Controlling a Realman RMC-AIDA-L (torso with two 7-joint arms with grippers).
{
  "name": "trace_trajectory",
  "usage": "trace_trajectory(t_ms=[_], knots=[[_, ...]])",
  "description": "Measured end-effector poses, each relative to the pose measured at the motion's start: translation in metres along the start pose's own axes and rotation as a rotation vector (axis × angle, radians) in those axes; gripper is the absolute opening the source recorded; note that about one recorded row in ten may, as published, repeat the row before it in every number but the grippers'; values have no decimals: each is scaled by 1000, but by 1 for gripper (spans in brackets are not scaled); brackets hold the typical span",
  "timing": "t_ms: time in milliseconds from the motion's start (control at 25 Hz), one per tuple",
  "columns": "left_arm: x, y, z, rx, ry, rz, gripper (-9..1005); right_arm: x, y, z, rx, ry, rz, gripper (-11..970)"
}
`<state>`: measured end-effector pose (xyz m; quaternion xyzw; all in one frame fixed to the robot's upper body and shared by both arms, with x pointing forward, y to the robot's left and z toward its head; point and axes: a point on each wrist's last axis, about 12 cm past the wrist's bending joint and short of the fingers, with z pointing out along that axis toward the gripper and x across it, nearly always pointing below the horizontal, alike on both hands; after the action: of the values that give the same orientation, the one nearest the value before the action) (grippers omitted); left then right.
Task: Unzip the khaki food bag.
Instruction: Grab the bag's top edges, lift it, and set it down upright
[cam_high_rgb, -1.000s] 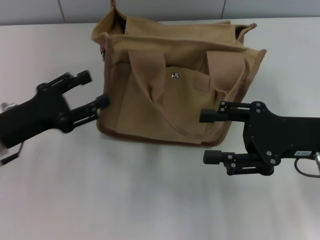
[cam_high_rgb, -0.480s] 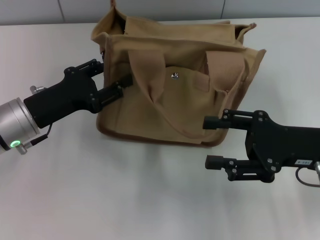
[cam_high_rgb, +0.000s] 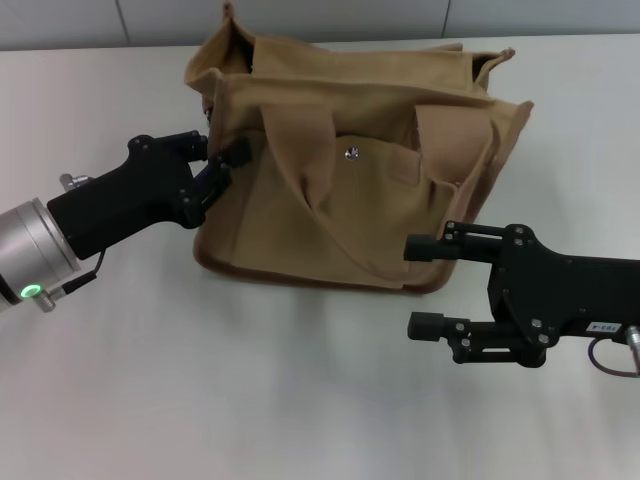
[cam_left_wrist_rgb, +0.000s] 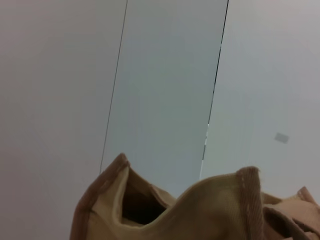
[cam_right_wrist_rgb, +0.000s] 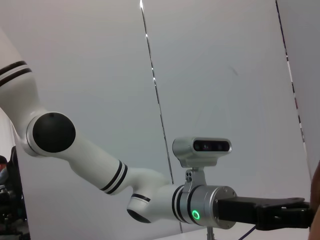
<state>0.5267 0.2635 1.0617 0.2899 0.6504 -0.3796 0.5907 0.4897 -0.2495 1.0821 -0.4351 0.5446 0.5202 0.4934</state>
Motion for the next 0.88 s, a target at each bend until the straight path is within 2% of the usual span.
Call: trace_trajectory(t_ms=[80, 360, 520, 680, 720, 760, 880], knots=[[0, -1, 0, 6, -6, -4, 184, 0, 0, 0, 1, -1, 0, 686], [-1, -2, -1, 11, -15, -5, 105, 1, 1, 1, 7, -16, 5, 681], [-6, 3, -6, -7, -33, 12, 83, 1, 2, 0, 16, -24, 6, 679], [-28, 14, -16, -32, -113, 57, 84, 1, 2, -2, 31, -36, 6, 676], [-44, 21, -20, -41, -169, 81, 84, 1, 2, -3, 39, -44, 4, 675], [-44, 21, -20, -41, -169, 81, 84, 1, 2, -3, 51, -55, 1, 674], [-65, 28, -18, -30, -222, 101, 84, -2, 0, -6, 93, -97, -11, 672]])
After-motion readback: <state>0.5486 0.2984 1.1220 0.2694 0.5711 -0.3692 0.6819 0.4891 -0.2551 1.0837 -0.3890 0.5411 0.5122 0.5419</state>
